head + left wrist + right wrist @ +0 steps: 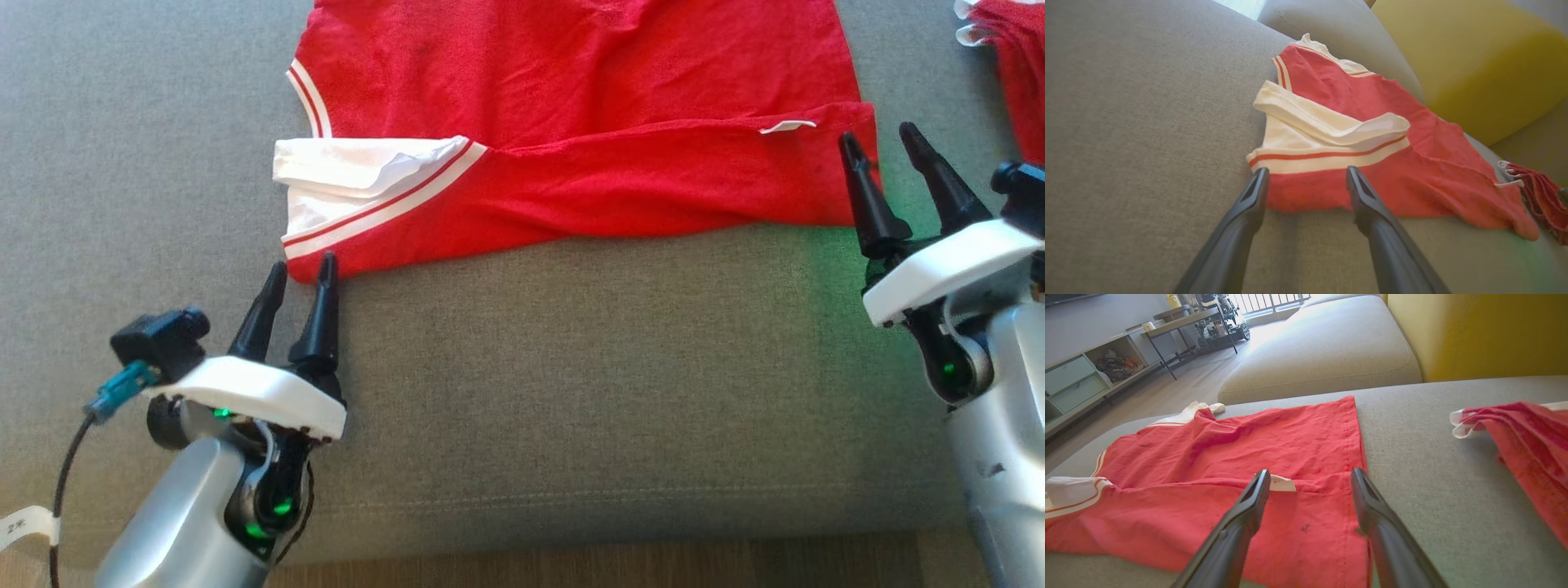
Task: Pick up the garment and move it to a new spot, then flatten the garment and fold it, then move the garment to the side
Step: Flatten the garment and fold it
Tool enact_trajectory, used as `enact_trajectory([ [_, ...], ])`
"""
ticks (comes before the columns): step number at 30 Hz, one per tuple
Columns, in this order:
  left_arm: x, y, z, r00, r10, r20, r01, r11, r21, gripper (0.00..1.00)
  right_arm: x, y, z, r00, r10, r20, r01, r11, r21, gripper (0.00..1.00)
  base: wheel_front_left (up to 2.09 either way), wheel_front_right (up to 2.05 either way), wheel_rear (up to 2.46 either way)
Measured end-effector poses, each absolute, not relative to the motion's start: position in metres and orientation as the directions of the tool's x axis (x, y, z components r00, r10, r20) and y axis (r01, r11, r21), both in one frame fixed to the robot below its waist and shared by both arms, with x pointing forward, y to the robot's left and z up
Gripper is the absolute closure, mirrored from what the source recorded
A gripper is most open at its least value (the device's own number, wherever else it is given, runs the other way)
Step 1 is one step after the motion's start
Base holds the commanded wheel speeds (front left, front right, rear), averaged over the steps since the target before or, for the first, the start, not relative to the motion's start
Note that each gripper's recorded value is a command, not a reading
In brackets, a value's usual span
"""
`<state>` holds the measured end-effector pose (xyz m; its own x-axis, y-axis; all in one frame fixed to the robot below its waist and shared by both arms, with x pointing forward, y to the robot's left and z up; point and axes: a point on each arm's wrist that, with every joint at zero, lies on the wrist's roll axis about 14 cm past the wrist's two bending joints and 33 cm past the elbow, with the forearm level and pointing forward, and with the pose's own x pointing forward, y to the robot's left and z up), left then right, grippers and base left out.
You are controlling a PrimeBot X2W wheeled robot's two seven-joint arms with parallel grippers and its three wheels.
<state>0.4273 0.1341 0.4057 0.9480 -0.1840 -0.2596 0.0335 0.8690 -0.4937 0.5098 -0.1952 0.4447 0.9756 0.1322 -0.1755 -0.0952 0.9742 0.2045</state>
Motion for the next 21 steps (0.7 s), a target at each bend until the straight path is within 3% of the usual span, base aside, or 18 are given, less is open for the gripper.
enact_trajectory([
  [8, 0.429, 0.131, 0.384, 0.921, -0.191, -0.339, 0.055, 0.926, -0.373, 0.00, 0.510, -0.184, 0.446, 0.977, 0.142, -0.160, -0.105, 0.971, 0.216, 0.00, 0.00, 0.00, 0.00],
  [16, 0.432, 0.129, 0.364, 0.887, -0.194, -0.420, 0.047, 0.941, -0.336, 0.00, 0.504, -0.187, 0.438, 0.971, 0.129, -0.200, -0.083, 0.971, 0.223, 0.00, 0.00, 0.00, 0.00],
  [18, 0.433, 0.130, 0.364, 0.886, -0.193, -0.422, 0.052, 0.945, -0.323, 0.07, 0.501, -0.187, 0.435, 0.969, 0.125, -0.214, -0.076, 0.971, 0.225, 0.00, 0.00, 0.00, 0.00],
  [19, 0.432, 0.130, 0.364, 0.886, -0.193, -0.422, 0.055, 0.947, -0.318, 0.27, 0.500, -0.188, 0.432, 0.967, 0.120, -0.226, -0.067, 0.971, 0.230, 0.00, 0.00, 0.00, 0.00],
  [20, 0.431, 0.129, 0.364, 0.885, -0.196, -0.423, 0.064, 0.949, -0.307, 0.60, 0.499, -0.190, 0.429, 0.964, 0.113, -0.239, -0.056, 0.971, 0.233, 0.00, 0.00, 0.00, 0.00],
  [21, 0.430, 0.130, 0.364, 0.886, -0.198, -0.419, 0.076, 0.954, -0.288, 0.77, 0.497, -0.192, 0.425, 0.961, 0.105, -0.257, -0.045, 0.972, 0.230, 0.00, 0.00, 0.00, 0.00],
])
